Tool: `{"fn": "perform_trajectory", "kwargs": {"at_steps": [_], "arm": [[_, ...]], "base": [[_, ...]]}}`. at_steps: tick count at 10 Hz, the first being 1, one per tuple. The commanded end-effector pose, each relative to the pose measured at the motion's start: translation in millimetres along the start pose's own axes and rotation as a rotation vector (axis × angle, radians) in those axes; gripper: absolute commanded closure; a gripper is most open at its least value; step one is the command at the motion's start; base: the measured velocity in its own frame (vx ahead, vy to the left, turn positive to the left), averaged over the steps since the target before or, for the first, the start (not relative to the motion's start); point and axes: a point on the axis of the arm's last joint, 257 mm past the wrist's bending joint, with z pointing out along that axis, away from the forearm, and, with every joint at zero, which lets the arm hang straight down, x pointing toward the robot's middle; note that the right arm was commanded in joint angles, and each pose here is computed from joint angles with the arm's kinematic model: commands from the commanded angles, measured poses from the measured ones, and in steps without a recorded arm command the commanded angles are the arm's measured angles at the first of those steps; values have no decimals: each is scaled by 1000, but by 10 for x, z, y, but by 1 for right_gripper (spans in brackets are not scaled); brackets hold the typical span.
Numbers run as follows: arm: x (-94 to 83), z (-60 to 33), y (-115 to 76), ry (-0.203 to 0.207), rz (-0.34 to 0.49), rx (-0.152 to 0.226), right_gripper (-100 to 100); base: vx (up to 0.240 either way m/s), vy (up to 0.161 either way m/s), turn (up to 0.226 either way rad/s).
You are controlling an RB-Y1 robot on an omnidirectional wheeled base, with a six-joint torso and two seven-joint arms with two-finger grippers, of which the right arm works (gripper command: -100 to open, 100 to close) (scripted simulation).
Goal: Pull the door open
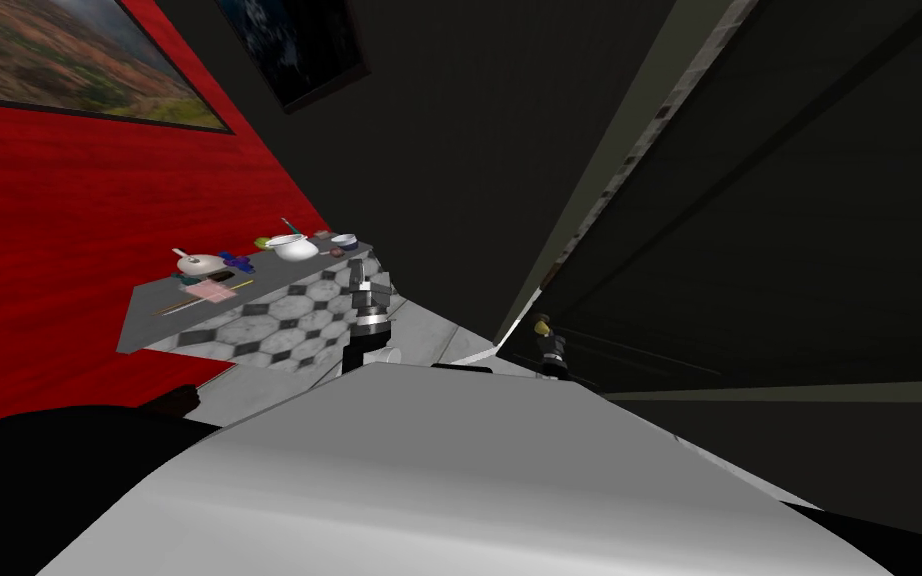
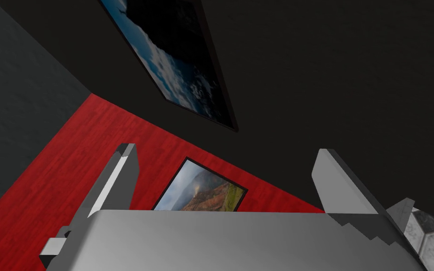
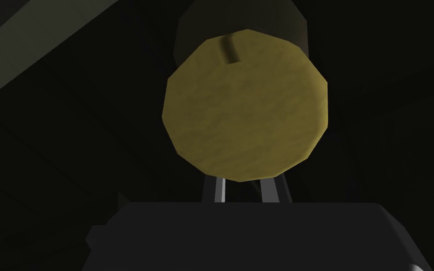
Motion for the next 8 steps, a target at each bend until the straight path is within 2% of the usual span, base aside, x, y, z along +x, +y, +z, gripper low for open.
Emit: {"fn": "perform_trajectory", "kwargs": {"at_steps": [1, 6, 8], "arm": [[142, 87, 56, 21, 75, -27, 100], [113, 90, 59, 5, 197, -32, 100], [86, 92, 61, -10, 282, -37, 100]], "base": [[-76, -32, 150], [-48, -13, 61], [-63, -25, 109]]}}
